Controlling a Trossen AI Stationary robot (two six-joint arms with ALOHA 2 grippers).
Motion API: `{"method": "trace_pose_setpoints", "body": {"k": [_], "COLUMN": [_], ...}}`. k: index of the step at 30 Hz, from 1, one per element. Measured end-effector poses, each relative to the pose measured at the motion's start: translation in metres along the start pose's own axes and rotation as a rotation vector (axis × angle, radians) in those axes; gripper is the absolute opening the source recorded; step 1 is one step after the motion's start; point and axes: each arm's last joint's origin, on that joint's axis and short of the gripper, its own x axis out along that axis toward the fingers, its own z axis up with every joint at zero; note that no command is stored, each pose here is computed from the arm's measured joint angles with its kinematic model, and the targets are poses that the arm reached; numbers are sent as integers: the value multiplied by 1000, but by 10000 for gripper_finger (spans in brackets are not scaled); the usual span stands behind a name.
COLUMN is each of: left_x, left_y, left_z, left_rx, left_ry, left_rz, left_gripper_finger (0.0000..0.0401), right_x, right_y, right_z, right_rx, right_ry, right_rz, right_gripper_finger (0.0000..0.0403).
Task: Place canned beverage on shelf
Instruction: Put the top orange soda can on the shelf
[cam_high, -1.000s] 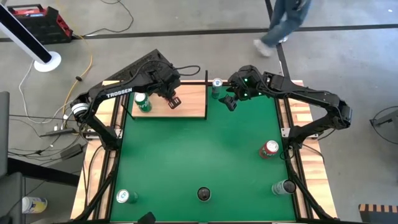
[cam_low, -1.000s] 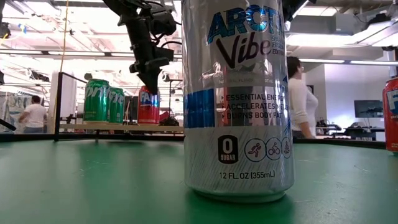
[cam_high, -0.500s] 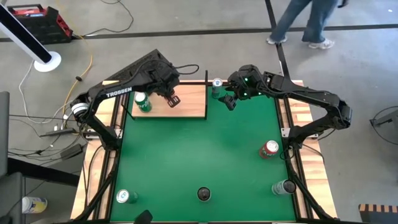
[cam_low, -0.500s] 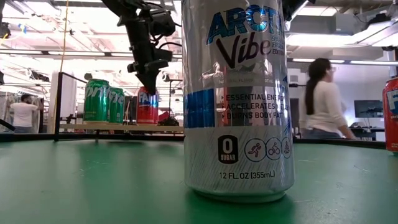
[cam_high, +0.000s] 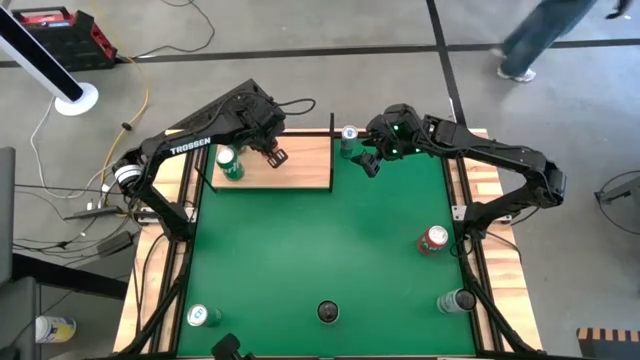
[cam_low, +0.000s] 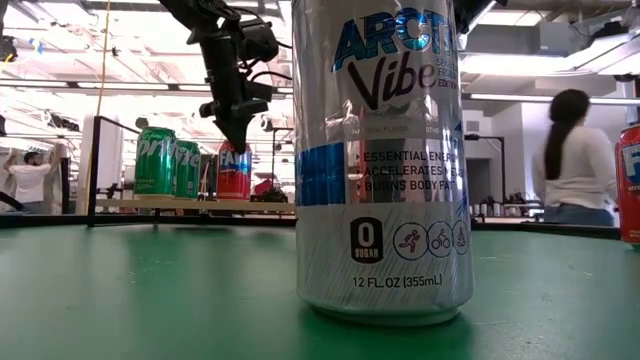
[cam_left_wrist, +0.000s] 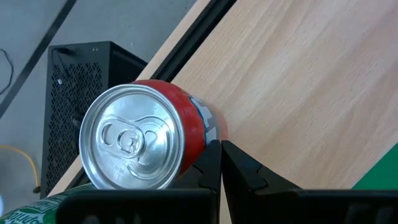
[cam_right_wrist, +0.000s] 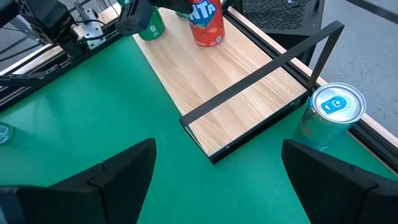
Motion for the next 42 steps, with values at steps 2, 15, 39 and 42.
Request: {"method": "trace_pose_setpoints", "body": {"k": [2,15,39,42], "left_x": [0,2,-5,-4], "left_y": [2,9,-5,-2], "left_z": [0,-1,19,18], "left_rx": [-6,-32,-11,-8], "left_ry": [2,14,-199,-194], "left_rz": [2,-16,-59,-51], "left_gripper_finger": [0,0,0,0], "right_x": [0,0,0,0], "right_y": [0,0,1,1], "right_z": [0,0,0,0], "right_rx": [1,10,25,26], "right_ry": [0,0,0,-1], "right_rz": [0,0,3,2], "right_gripper_finger": [370,370,370,370]}}
